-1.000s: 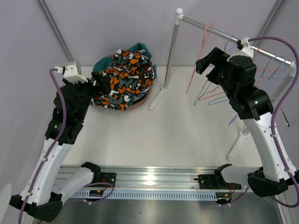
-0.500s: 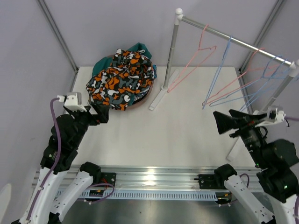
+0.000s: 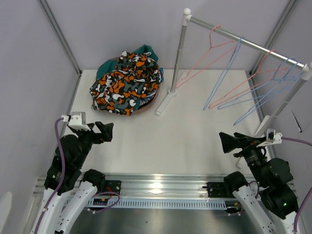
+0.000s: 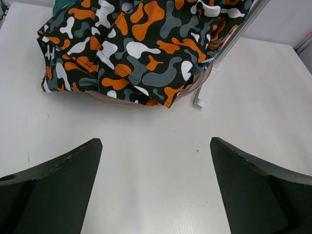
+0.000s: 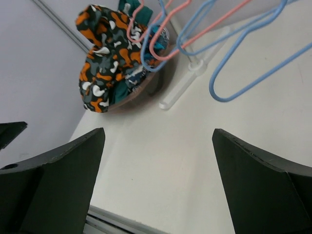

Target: Remove the shorts from the hanger

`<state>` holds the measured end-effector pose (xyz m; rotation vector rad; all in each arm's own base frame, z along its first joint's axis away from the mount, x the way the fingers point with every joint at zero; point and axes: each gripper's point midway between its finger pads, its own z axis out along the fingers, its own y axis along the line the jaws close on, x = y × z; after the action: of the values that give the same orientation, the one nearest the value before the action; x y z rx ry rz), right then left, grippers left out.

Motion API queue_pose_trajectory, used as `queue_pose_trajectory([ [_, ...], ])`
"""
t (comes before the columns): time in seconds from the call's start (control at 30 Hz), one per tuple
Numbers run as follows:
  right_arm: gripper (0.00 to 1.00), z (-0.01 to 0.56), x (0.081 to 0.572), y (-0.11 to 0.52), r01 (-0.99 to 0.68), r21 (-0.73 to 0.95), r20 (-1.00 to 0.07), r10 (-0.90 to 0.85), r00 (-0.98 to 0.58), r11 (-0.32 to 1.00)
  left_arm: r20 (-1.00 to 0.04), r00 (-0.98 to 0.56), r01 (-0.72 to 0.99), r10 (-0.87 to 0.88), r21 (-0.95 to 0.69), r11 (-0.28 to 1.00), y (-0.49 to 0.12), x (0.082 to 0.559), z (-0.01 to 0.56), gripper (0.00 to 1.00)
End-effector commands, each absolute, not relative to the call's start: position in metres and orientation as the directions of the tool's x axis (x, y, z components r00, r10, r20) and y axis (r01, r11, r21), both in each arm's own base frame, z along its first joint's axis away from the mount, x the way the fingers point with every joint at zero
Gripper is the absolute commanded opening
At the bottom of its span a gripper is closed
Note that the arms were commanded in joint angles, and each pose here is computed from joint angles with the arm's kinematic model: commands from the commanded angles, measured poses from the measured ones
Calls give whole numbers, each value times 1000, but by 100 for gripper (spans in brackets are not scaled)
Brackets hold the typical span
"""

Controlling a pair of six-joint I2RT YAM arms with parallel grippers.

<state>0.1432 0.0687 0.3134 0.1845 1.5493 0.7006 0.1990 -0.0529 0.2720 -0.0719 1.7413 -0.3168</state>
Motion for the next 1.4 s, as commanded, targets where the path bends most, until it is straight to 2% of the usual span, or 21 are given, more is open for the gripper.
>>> queue_pose_trajectory([
  [0.0,99,328,147,58,-259,502,-862,500,-78,825,-961,-188,127,-201,-227,966,-52,202,271,99],
  [0.2,99,336,151,36,-173,386,-921,389,-17,906,-959,-216,116,-185,-214,970,-53,207,264,99],
  [0.3,99,320,154,41,-185,388,-921,387,-43,903,-956,-231,105,-179,-208,973,-52,208,260,99],
  [0.5,99,320,145,28,-161,396,-914,405,20,904,-955,-233,81,-185,-209,975,-48,209,258,99],
  [0.67,100,321,145,34,-196,379,-921,390,17,904,-956,-223,82,-189,-211,974,-47,208,260,99],
  [1.37,99,324,151,27,-139,374,-920,385,68,917,-957,-201,66,-210,-227,972,-43,203,263,99],
])
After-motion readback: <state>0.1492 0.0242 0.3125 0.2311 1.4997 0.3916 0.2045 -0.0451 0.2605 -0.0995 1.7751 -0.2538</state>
